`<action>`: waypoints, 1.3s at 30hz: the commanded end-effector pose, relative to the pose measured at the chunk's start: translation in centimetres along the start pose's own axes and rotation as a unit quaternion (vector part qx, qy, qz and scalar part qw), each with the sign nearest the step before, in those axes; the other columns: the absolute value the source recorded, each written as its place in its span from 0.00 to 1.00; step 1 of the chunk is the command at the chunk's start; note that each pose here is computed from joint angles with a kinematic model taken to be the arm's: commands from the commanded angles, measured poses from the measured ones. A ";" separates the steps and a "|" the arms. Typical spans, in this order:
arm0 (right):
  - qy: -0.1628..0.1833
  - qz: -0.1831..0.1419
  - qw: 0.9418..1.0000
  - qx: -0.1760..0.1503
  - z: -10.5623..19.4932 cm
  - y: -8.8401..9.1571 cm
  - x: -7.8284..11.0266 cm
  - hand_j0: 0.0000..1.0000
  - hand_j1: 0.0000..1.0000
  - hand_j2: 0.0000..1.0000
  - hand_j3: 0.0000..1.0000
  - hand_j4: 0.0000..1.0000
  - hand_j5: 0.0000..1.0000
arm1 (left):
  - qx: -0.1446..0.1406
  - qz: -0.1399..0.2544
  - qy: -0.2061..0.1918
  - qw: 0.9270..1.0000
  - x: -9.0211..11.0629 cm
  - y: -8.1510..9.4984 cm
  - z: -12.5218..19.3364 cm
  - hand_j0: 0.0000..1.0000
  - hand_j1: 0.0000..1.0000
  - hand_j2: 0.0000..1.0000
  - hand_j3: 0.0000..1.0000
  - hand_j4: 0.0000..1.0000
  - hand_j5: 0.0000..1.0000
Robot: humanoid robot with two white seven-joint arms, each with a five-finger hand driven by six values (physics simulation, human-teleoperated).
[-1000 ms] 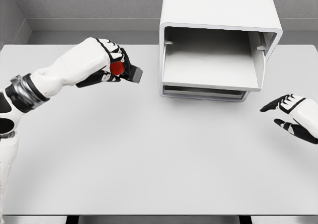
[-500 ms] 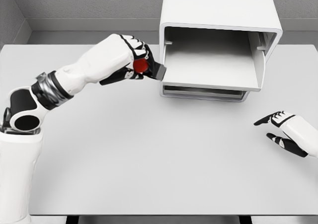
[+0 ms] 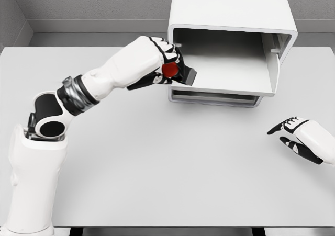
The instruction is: Slide open multi-storey tabletop storage cabinets and put open load switch and slide close multi-storey tabletop storage cabinets
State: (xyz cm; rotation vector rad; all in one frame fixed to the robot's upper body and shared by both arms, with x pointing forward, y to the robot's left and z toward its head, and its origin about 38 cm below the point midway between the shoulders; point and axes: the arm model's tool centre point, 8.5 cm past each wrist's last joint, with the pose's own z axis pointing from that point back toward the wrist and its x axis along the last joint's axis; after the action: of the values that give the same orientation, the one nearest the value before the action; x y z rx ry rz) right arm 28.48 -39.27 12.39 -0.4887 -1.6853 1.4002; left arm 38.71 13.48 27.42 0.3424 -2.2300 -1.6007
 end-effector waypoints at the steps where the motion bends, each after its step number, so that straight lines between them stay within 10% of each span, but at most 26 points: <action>1: -0.007 0.002 1.000 -0.002 -0.2 -0.3 0.3 0.50 0.50 0.50 0.50 0.50 0.50 | 0.005 0.008 -0.007 1.000 0.5 -0.2 -0.6 0.35 0.35 0.35 0.35 0.35 0.35; 39: -0.031 0.007 0.999 -0.002 -1.6 -0.4 1.3 0.51 0.51 0.51 0.51 0.51 0.51 | -0.045 -0.023 -0.001 0.999 0.2 -2.0 -4.7 0.35 0.35 0.35 0.35 0.35 0.35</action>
State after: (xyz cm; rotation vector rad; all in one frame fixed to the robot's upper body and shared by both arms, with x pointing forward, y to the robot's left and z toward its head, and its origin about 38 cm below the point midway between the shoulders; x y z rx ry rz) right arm 29.13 -37.45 13.13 -0.4667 -1.7347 1.4410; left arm 40.38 8.77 27.28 0.3701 -2.1756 -1.7166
